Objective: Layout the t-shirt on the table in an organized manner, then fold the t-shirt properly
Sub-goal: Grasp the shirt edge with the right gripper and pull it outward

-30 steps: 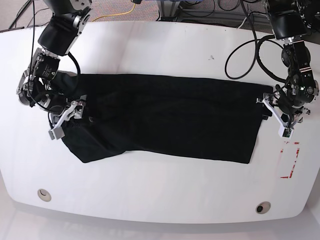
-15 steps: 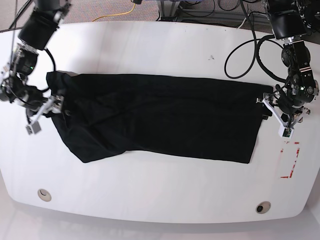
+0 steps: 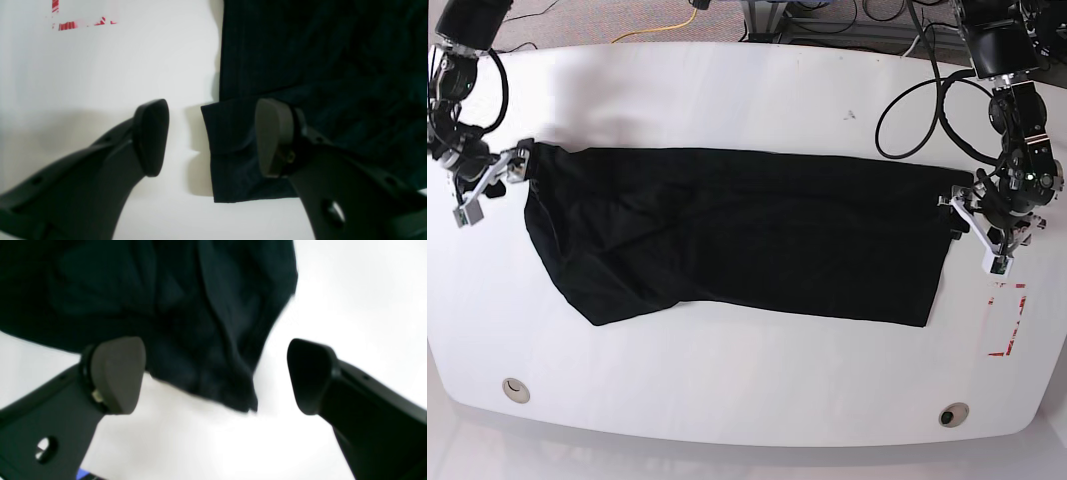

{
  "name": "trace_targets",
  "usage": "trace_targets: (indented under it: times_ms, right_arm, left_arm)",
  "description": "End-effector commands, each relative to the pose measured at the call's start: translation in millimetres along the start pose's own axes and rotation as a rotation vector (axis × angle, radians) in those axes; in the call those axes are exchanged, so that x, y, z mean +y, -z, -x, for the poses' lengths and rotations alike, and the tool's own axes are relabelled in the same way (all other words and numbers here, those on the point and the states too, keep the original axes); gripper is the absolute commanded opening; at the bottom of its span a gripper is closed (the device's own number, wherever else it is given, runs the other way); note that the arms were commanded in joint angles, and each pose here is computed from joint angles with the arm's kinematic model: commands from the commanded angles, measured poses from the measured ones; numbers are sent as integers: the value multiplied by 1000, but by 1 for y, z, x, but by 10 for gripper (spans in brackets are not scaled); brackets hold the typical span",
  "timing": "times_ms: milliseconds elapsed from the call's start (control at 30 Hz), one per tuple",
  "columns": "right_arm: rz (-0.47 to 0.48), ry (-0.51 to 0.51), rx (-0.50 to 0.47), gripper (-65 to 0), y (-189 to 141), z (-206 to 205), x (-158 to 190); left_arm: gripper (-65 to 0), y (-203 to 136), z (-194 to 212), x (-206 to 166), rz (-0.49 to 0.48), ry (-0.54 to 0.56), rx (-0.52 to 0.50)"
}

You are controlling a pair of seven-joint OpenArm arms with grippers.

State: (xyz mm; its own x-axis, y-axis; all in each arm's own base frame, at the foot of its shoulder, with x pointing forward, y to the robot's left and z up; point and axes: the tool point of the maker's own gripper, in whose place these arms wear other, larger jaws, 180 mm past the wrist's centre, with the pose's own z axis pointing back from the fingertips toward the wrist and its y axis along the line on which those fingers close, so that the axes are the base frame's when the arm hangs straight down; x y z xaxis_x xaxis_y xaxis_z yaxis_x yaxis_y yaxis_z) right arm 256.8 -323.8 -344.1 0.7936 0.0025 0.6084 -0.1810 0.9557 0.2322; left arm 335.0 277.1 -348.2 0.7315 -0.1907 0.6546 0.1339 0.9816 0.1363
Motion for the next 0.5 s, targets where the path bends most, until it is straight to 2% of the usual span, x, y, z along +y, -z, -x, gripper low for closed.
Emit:
trace_targets:
  times_ms: [0,200,400,433,467]
  right_arm:
    - [-10,-53,-73,0,-8,-25,1]
    - [-91,-111,-81,0,12,-38,31]
    - [-146,-82,-87,0,30,-31,52]
    - [-151,-79,-95,-6,31,-33,54]
    - [-156,-78,-101,-52,32,-35,56]
  left_arm:
    - [-265,-6,-19,8,-17,13,-57]
    - [-265,-6,-19,8,-18,14,-57]
    - [-265,-6,-19,8,-18,14,-57]
    - [-265,-6,-19,8,-18,14,-57]
    - [-265,-6,-19,8,-19,15,-56]
